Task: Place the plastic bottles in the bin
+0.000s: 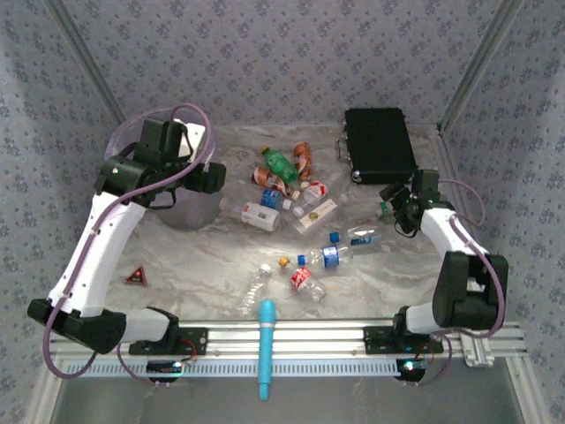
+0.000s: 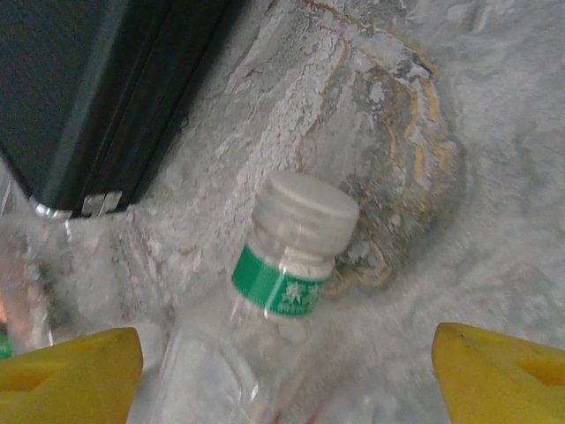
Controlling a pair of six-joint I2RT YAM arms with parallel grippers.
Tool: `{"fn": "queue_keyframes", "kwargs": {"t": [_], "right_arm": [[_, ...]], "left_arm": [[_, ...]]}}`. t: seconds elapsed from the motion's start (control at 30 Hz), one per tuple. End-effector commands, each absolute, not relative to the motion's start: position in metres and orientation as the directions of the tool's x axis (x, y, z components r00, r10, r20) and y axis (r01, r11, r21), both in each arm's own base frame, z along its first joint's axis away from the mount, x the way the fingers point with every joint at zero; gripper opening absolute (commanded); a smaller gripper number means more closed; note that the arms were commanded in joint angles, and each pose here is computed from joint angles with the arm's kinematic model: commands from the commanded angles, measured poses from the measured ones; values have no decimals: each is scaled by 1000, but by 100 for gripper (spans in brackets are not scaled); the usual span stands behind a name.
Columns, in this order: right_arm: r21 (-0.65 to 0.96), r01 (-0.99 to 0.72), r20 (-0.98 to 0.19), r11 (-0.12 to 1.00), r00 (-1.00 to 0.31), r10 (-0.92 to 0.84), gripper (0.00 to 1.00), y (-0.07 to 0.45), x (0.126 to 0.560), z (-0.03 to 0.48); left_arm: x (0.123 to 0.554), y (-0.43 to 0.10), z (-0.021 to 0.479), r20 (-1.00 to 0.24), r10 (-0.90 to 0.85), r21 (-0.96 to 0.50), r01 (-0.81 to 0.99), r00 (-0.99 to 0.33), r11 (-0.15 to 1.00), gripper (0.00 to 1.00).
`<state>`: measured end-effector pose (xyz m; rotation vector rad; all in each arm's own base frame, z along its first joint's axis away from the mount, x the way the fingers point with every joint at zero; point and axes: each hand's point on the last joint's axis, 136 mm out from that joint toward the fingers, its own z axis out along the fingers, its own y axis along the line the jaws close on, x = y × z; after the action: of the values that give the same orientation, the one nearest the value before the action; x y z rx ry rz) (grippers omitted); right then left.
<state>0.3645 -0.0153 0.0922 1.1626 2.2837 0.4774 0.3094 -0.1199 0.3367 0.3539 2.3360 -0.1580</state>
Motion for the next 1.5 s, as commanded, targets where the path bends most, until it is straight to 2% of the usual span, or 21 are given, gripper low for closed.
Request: {"fn": "queue_keyframes", "kwargs": {"t": [0.0,0.43,0.6,0.93,1.47], "right_arm": [[554,656,-325,513,-397,858,87,-29,385,94],[572,686,-246,450,-380,892,82,-24,412,44],[571,697,-240,434,-363,900,71,-28,412,36],[601,673,-267,431,-339,902,50,-35,412,58],[676,598,-290,431,-321,901,43,-47,400,113]], "left_arm": [[309,-126,342,-724,218,-12,329,-654,944,96],[308,-122,342,-717,230,7,323,-659,946,96],[308,-122,345,-718,229,7,322,-657,947,96],[311,-124,345,-722,228,6,324,-654,946,96],[310,-126,349,-728,229,3,331,-646,944,97]]}}
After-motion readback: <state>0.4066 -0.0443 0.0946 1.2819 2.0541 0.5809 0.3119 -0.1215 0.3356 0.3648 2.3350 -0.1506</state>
